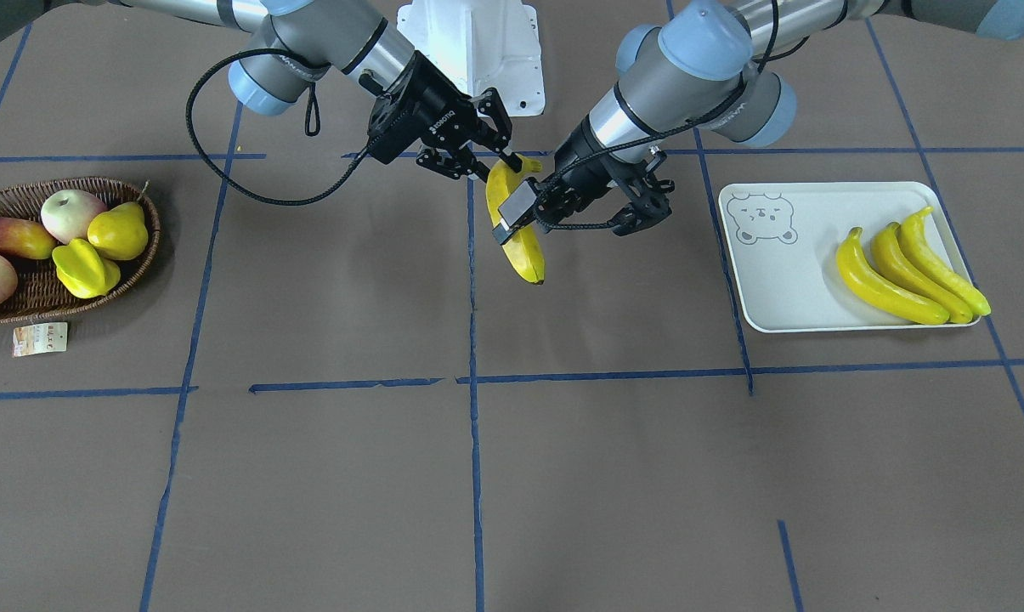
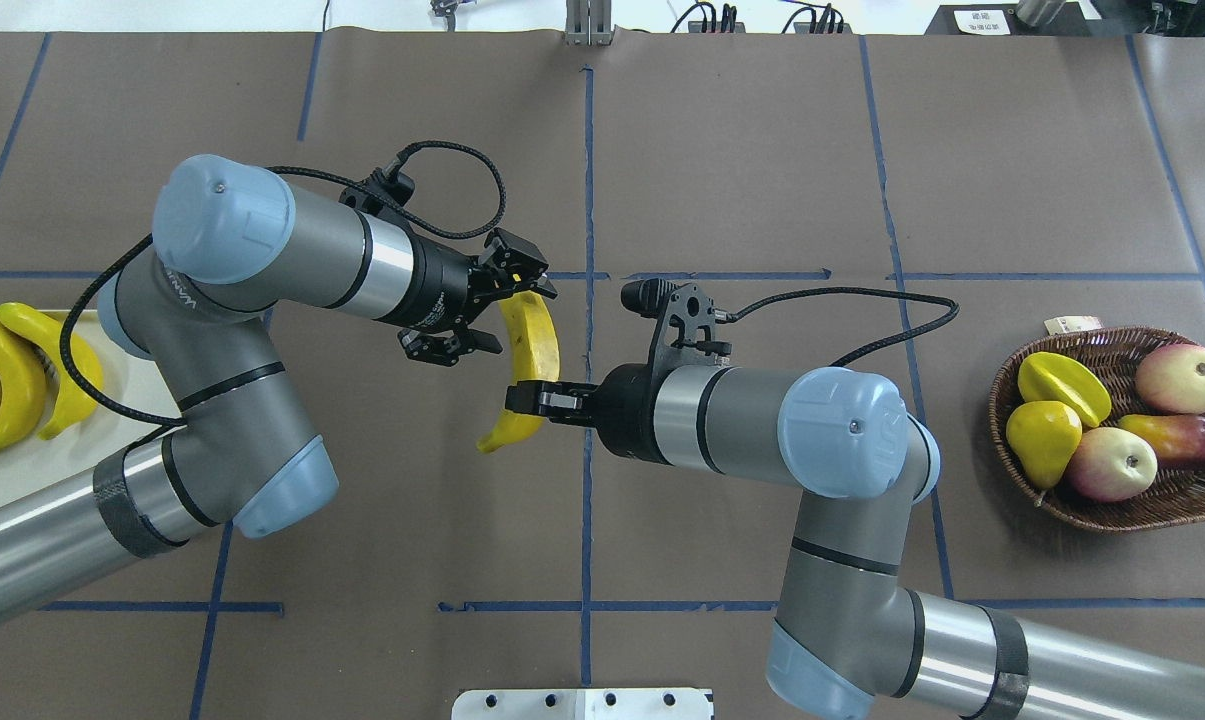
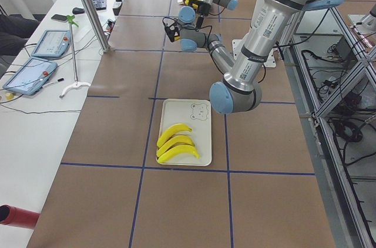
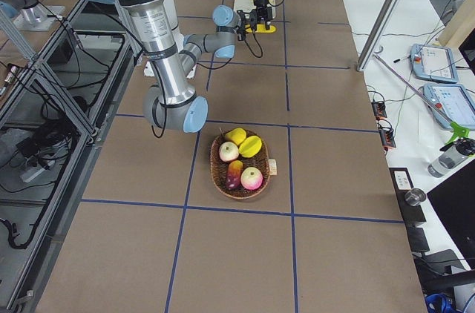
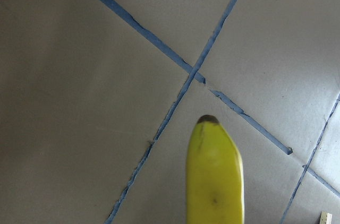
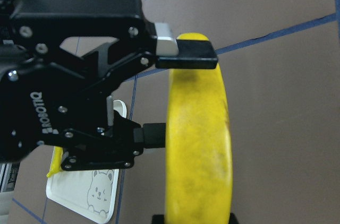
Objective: Transfer all bananas from basket to plate
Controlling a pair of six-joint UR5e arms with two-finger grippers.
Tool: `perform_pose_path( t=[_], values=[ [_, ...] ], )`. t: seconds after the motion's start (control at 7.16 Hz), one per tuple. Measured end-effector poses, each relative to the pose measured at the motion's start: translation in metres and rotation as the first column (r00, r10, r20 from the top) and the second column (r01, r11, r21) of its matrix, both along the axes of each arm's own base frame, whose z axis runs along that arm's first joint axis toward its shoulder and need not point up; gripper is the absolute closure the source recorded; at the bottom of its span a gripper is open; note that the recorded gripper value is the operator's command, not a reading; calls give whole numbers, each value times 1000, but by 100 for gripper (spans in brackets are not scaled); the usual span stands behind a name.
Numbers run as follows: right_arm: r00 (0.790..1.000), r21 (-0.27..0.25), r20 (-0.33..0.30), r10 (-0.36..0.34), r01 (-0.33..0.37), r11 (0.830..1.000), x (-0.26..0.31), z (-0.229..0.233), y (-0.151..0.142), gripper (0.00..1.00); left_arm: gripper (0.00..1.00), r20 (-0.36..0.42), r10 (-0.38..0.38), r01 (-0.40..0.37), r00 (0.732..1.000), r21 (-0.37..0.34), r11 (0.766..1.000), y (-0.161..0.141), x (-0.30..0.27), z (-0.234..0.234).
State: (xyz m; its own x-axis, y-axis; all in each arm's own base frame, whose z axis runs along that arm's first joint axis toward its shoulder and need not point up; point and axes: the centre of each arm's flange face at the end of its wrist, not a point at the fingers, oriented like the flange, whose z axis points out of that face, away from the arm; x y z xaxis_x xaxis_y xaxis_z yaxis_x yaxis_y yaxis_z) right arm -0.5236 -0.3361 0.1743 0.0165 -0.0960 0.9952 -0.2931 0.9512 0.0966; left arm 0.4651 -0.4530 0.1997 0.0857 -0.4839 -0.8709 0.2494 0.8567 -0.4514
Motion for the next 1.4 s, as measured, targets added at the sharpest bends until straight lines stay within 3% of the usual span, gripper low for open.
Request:
perform_pose_path(
  t=[0.14, 0.28, 0.98, 1.4],
  values=[
    [1000, 1, 0, -1, 1, 1000, -2, 0, 2, 52, 96, -2, -5, 5, 1000, 1, 1000, 0, 0, -2],
    [1000, 1, 0, -2, 2, 1000, -3, 0, 3, 1, 100, -6, -7, 7, 1000, -5, 1000, -1, 0, -3],
    [1000, 0, -14, -3, 3, 1000, 10, -9, 3, 0, 100, 20, -43, 44, 999, -29, 999, -15, -20, 18],
    [984, -72, -175, -34, 21, 997, 37, -16, -6, 0, 100, 145, -123, 141, 982, -117, 983, -46, -74, 100]
  ],
)
